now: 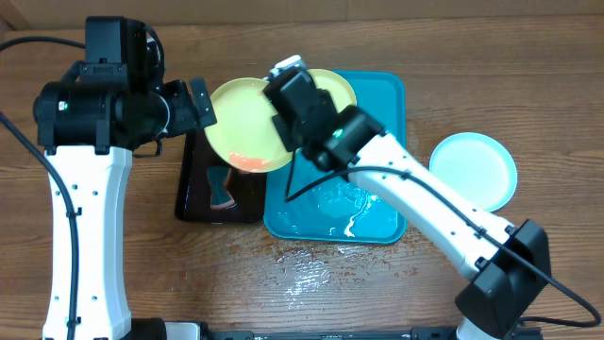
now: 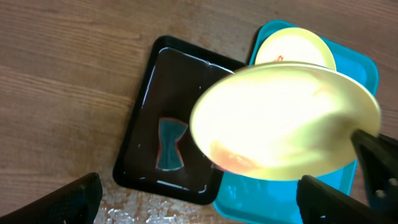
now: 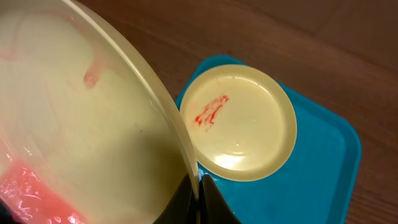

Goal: Clean dirty plates on tray and stack at the side
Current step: 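Lift the lower yellow plate with the right gripper and tilt it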

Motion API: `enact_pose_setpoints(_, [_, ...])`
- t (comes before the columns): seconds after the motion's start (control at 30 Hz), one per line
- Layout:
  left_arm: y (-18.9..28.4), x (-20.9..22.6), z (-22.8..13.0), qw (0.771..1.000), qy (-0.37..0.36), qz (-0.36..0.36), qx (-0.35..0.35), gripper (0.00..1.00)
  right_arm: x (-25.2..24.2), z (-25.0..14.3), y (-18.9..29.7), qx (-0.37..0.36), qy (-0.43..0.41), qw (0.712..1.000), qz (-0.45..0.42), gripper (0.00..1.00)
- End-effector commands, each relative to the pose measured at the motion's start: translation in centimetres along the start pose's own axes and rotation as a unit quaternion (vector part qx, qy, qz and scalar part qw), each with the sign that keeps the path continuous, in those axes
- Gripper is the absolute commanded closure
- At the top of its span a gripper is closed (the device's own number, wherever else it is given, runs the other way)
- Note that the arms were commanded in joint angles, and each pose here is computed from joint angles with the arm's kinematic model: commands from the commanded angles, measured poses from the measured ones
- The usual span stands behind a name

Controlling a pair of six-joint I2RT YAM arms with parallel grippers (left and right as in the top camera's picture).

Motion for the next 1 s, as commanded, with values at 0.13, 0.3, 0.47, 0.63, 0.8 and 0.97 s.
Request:
enact_pose_setpoints(0.13, [0.4,0.8,-0.7,1.0,-0.011,0.022,0.014,0.0,1.1,1.9,1.5,-0.067,0.017,0.993,-0.1,0.96])
enact_pose_setpoints(0.3, [0.2,0.7,-0.7,1.0,-0.01,0.022,0.015,0.0,2.2,2.0,2.8,-0.088,0.03,0.986,-0.136,0.96])
enact_pose_setpoints(0.47, [0.2,0.7,-0.7,1.0,-0.01,0.022,0.015,0.0,2.6,2.0,3.2,-0.093,0.035,0.984,-0.145,0.96])
enact_pose_setpoints(0.63, [0.2,0.7,-0.7,1.0,-0.01,0.022,0.015,0.0,2.8,1.8,3.2,-0.09,0.035,0.985,-0.144,0.96])
enact_pose_setpoints(0.8, [0.2,0.7,-0.7,1.0,-0.01,0.022,0.015,0.0,2.8,0.9,2.5,-0.084,0.017,0.986,-0.145,0.96])
enact_pose_setpoints(0.97, [0.2,0.7,-0.7,1.0,-0.01,0.022,0.015,0.0,3.1,-0.1,1.2,-0.085,0.016,0.986,-0.145,0.96])
Point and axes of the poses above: each gripper's point midway between its finger pads, its own y axis back along the fingers, its own x axis along the line the jaws close on, z = x × y, the point moved 3 cm from there along y, back along the fingers, and after that the axes turned 2 degrees about y, right-handed, at the moved point
